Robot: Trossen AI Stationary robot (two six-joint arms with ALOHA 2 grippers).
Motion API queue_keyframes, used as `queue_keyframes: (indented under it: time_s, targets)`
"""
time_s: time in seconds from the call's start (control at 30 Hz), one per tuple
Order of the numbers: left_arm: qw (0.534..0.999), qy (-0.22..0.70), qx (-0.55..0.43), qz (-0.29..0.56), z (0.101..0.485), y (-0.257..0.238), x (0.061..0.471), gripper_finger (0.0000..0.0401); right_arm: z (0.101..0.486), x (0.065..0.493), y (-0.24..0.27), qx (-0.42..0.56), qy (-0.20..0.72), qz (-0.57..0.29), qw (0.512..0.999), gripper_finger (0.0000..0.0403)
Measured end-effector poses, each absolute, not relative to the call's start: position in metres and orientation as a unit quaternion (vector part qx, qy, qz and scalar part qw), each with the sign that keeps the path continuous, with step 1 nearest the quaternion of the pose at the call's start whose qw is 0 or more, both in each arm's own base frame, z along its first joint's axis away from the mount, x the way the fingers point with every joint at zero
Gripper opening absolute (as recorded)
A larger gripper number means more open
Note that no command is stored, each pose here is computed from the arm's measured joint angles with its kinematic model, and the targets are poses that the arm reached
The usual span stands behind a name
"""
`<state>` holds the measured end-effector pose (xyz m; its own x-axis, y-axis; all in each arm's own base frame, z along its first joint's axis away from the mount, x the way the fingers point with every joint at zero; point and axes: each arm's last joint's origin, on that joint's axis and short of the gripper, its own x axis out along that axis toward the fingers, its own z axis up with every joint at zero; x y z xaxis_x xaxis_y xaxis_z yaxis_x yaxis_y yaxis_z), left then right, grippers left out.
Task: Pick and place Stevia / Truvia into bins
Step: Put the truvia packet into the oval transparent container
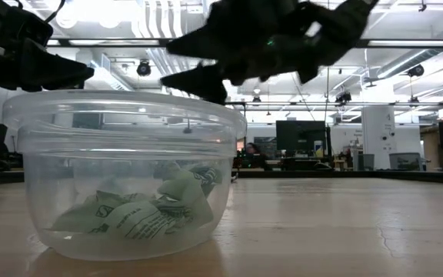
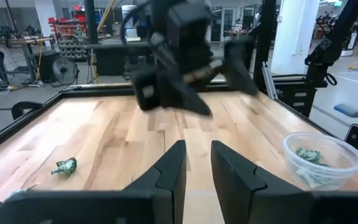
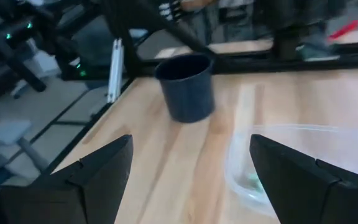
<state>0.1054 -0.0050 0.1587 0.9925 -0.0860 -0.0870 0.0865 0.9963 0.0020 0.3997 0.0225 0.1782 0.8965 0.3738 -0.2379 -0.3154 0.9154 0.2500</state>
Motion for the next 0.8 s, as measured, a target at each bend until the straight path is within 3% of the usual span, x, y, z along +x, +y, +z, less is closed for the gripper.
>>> queue_keyframes:
  time_s: [0.43,0.67,0.8]
  targets:
    - [0.998,0.044,0.003,-0.043,0.159,-0.005,0.105,0.0057,0.215,0.295,0.009,0.03,0.035,0.163,0.986,0.0306]
    - [0.998,0.043,0.003,-0.043,0.159,-0.005,0.105,0.0057,0.227,0.254,0.008,-0.059,-0.012,0.162,0.985,0.0313]
    - [0.998,0.043,0.003,-0.043,0.159,-0.005,0.105,0.0057,0.234,0.24,0.009,-0.059,-0.029,0.162,0.985,0.0317]
